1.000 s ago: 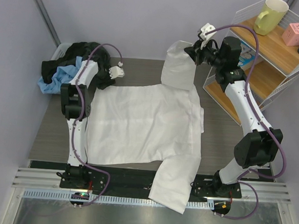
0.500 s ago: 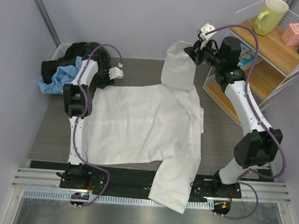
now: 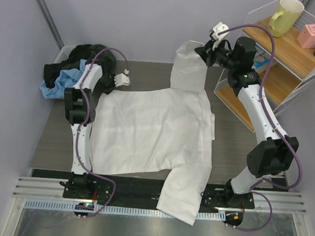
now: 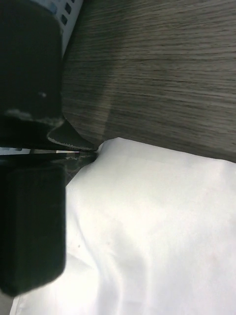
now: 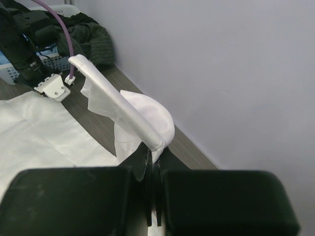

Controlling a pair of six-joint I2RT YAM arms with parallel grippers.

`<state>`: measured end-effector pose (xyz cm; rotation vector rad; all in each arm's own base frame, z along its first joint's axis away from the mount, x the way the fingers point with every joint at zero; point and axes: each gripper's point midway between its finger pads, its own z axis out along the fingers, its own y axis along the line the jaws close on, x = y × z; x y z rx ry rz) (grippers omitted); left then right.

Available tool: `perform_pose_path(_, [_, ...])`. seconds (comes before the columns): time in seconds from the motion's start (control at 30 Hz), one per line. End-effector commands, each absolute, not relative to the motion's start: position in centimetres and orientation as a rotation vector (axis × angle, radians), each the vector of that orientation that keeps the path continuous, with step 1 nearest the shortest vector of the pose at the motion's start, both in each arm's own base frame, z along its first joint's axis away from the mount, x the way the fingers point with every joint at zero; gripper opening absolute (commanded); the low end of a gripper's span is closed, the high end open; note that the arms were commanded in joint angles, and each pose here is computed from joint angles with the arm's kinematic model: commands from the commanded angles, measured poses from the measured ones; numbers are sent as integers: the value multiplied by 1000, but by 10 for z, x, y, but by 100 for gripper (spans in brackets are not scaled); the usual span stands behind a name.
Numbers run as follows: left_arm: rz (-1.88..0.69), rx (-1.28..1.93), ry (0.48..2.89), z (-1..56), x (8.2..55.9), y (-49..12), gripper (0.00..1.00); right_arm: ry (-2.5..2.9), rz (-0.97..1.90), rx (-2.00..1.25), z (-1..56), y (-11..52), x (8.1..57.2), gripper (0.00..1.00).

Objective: Fold and stack the long sleeve shirts
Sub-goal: Fold the shirt

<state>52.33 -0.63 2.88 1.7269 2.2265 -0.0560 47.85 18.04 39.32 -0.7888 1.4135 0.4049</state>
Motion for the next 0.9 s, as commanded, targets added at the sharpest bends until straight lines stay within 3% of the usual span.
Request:
perform_pose_path(0.0, [25,1632,2132,87,529,-8,0,1256,338,-779,461,172,455,1])
perform_pose_path(0.27, [145,1592,2056,123,517,-3,0,1253,329,-788,468,167,431,1])
perform_pose_path(0.87, [122,1685,1995,133,422,-8,0,1277,403,-787,480,156,330,1])
